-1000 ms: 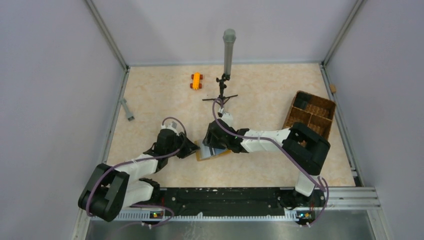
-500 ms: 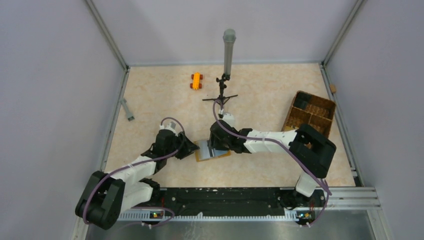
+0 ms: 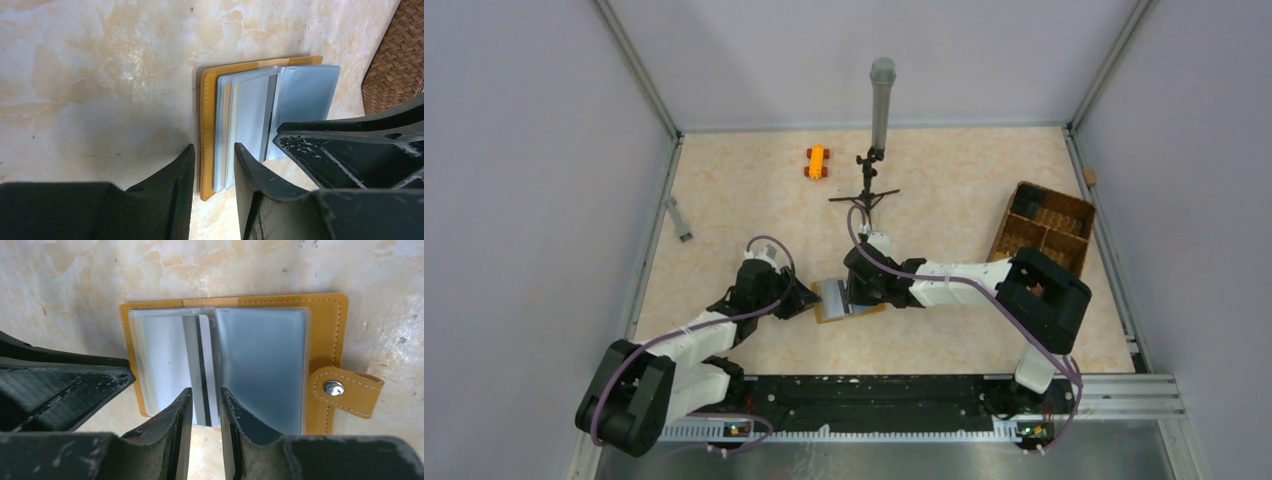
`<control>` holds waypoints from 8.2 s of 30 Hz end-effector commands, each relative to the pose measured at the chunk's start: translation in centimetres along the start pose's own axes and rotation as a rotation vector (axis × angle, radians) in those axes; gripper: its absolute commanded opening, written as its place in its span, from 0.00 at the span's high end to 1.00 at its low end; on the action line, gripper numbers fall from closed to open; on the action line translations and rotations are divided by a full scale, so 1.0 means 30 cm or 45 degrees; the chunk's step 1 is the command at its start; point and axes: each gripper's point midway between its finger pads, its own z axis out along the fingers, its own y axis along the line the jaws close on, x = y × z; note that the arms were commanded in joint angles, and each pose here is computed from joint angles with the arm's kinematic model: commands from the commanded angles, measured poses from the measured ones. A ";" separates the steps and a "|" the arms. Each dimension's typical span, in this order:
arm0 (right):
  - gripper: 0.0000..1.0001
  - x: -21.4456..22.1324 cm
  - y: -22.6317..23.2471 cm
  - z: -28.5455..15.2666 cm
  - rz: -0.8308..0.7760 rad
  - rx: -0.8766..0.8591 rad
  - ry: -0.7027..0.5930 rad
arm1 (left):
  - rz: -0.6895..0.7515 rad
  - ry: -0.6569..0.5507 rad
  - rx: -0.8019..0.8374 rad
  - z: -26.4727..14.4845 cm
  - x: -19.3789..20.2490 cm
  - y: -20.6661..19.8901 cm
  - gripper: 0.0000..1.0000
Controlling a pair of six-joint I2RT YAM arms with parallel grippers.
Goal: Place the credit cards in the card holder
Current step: Pick up the credit card from the storage box.
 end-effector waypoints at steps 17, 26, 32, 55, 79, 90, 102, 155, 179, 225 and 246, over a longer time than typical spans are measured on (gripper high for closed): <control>0.71 0.020 0.153 0.026 -0.045 -0.158 0.047 | -0.010 0.026 0.033 -0.001 0.021 -0.007 0.66; 0.71 0.010 0.202 0.030 -0.067 -0.180 0.043 | -0.060 0.043 0.082 0.002 0.043 -0.018 0.66; 0.59 -0.054 0.161 -0.040 -0.154 -0.072 -0.031 | 0.011 -0.018 -0.033 -0.008 -0.006 0.009 0.53; 0.27 -0.771 -0.645 -0.677 0.251 0.612 -0.651 | 0.553 -0.351 -0.394 -0.456 -0.502 -0.170 0.01; 0.34 -1.071 -1.192 -0.614 1.380 0.597 -1.110 | 0.585 -0.443 -0.510 -0.436 -0.536 -0.086 0.01; 0.27 -1.064 -1.280 -0.528 1.530 0.682 -1.012 | 0.605 -0.445 -0.509 -0.437 -0.524 -0.091 0.01; 0.28 -1.007 -1.349 -0.425 1.613 0.716 -0.913 | 0.616 -0.447 -0.509 -0.437 -0.520 -0.095 0.01; 0.81 -1.055 -1.423 -0.471 1.550 0.753 -0.955 | 0.621 -0.438 -0.496 -0.434 -0.510 -0.098 0.01; 0.96 -1.142 -1.342 -0.600 1.487 0.647 -1.069 | 0.626 -0.439 -0.479 -0.434 -0.504 -0.103 0.01; 1.00 -0.925 -1.207 -0.785 1.104 0.630 -0.978 | 0.780 -0.293 -0.101 -0.393 -0.405 -0.247 0.02; 1.00 -0.717 -0.518 -0.776 0.081 -0.276 -0.532 | 0.806 -0.055 0.650 -0.365 -0.155 -0.623 0.06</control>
